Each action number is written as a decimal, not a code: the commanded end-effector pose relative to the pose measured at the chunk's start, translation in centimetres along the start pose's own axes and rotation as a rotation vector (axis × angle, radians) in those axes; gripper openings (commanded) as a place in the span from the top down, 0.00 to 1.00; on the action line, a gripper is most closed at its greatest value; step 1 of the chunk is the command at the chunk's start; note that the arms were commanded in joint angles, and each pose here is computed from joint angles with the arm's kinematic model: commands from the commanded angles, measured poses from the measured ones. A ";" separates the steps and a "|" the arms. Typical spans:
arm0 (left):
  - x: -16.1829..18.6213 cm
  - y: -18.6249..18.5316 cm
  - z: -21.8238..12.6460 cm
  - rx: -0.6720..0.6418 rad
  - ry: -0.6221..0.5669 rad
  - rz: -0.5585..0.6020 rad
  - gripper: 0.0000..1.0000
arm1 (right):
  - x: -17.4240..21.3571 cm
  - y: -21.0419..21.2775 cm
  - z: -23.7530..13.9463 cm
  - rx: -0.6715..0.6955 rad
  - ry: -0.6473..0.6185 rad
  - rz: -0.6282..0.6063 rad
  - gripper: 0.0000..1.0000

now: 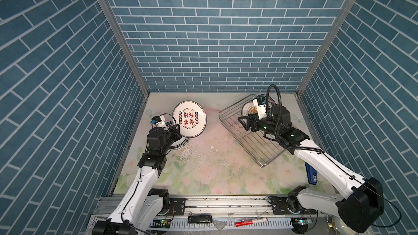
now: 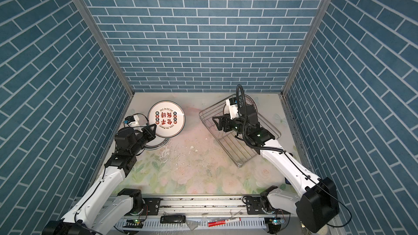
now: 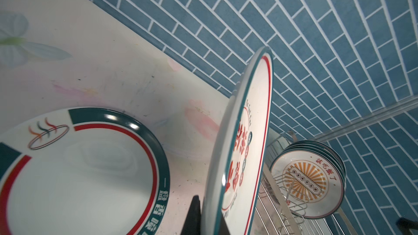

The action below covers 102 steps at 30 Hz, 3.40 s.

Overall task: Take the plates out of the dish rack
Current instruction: 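Open the right gripper and carry the plate with the left gripper toward the stack, then lower the plate flat onto the stacked plates with the left gripper, then open the left gripper and raise it off the stack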

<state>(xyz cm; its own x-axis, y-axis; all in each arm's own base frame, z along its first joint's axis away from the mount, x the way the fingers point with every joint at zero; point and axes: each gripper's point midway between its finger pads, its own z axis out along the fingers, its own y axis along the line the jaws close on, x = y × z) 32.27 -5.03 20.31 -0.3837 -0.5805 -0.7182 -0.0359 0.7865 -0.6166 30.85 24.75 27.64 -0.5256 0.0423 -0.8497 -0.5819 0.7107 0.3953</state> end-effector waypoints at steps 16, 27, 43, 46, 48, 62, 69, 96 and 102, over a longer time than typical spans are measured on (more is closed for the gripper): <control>-1.4 8.9 -5.0 -0.494 -0.121 -0.028 1.00 | -1.0 -5.2 -2.5 0.329 -0.086 -0.084 0.01; -0.9 10.0 -4.6 -0.530 -0.087 -0.061 1.00 | -0.3 -4.9 -1.5 0.294 -0.054 -0.087 0.01; 1.6 12.3 -2.3 -0.508 0.033 -0.230 1.00 | 0.2 -4.6 -0.8 0.263 -0.029 -0.083 0.01; 2.1 12.7 -2.1 -0.505 0.044 -0.257 1.00 | 0.2 -4.6 -0.8 0.260 -0.033 -0.084 0.01; 2.3 13.0 -2.0 -0.512 0.051 -0.265 1.00 | 0.2 -4.5 -0.8 0.258 -0.032 -0.084 0.01; 4.2 14.7 -1.2 -0.533 0.119 -0.350 0.95 | 0.2 -4.3 -0.8 0.248 -0.035 -0.087 0.01; 4.5 15.1 -0.9 -0.538 0.132 -0.356 0.91 | 0.5 -4.3 -0.4 0.240 -0.016 -0.083 0.01; 4.2 15.6 -0.9 -0.599 0.176 -0.310 0.62 | 0.7 -4.5 -0.3 0.244 -0.005 -0.084 0.01; 3.5 15.3 -1.4 -0.605 0.157 -0.282 0.52 | 1.0 -4.7 0.0 0.250 0.013 -0.087 0.01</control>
<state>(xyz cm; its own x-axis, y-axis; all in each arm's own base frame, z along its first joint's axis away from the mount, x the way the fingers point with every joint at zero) 29.11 4.88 7.97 -0.4077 -0.7972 -0.4453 -0.6472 0.5963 -0.4750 33.17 21.30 26.10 -0.4852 0.0221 -0.8741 -0.4319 0.8631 0.2615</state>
